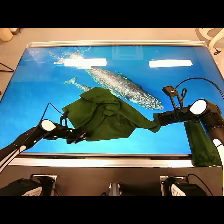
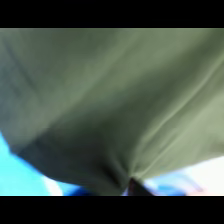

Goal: Fold the shirts.

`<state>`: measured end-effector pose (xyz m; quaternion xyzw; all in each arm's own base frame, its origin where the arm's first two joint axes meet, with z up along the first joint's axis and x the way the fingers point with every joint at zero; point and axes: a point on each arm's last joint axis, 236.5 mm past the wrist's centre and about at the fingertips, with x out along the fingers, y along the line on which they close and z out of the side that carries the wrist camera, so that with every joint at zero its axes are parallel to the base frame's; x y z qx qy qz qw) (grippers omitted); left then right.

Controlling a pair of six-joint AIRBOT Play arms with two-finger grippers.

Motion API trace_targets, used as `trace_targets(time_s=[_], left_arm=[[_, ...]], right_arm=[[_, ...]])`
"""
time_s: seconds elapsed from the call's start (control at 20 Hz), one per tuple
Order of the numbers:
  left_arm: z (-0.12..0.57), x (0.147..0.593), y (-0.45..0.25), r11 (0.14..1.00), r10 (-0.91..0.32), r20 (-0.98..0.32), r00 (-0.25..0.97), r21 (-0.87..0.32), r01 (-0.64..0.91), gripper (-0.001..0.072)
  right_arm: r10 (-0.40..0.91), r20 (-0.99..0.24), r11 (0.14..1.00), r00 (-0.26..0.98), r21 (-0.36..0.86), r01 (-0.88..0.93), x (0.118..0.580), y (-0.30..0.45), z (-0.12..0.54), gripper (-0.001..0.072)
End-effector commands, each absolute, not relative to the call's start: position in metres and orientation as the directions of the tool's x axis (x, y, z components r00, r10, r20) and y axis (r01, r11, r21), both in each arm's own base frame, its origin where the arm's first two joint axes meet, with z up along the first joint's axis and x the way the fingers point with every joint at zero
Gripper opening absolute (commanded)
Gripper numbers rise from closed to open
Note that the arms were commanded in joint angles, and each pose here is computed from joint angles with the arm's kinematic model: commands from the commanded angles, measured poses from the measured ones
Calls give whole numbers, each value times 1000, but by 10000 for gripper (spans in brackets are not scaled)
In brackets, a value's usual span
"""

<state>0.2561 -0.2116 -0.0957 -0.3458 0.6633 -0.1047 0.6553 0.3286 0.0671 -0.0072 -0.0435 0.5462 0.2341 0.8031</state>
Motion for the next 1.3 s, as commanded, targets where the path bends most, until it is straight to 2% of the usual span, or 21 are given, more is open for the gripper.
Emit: trace_targets(time_s=[0.0, 0.1, 0.2, 0.3, 0.45, 0.55, 0.65, 0.8, 0.85, 0.95, 1.0, 1.1, 1.25], left_arm=[[-93, 284, -214, 718, -586, -786, 195, -616, -324, 28], [-72, 307, -208, 742, -591, -770, 240, -636, -213, 25], [-59, 325, -182, 794, -548, -799, 247, -590, -148, 24], [-44, 350, -149, 828, -494, -818, 296, -546, -129, 24], [-15, 395, -107, 823, -442, -793, 420, -545, -163, 24], [-7, 416, -87, 814, -423, -783, 455, -550, -190, 24], [-22, 412, -92, 812, -444, -806, 390, -546, -203, 25], [-50, 388, -110, 824, -485, -839, 246, -533, -191, 29], [-50, 384, -111, 829, -491, -841, 228, -532, -175, 97], [-40, 378, -104, 825, -507, -839, 199, -539, -169, 506], [-31, 374, -94, 827, -511, -842, 176, -537, -165, 569], [-14, 364, -64, 862, -474, -868, 147, -492, -122, 568], [5, 347, -30, 890, -410, -896, 170, -434, -141, 567]], right_arm=[[276, -904, 918, 327, 147, -367, 336, 44, -8, 24], [273, -923, 943, 272, 201, -266, 320, 23, -13, 23], [319, -944, 914, 82, 284, -289, 271, 19, -23, 23], [423, -903, 859, -77, 426, -285, 218, 49, -35, 23], [634, -773, 754, -34, 627, -198, 174, 129, -45, 21], [682, -731, 722, 4, 672, -163, 153, 162, -51, 22], [651, -756, 755, 60, 639, -144, 152, 167, -58, 22], [633, -750, 774, 192, 618, -137, 182, 165, -55, 22], [625, -749, 780, 219, 611, -134, 189, 164, -55, 22], [616, -749, 787, 245, 603, -133, 195, 161, -55, 22], [614, -749, 788, 250, 602, -133, 196, 161, -55, 22], [612, -749, 790, 254, 596, -144, 197, 160, -55, 22], [604, -749, 795, 271, 590, -143, 201, 159, -55, 22]])
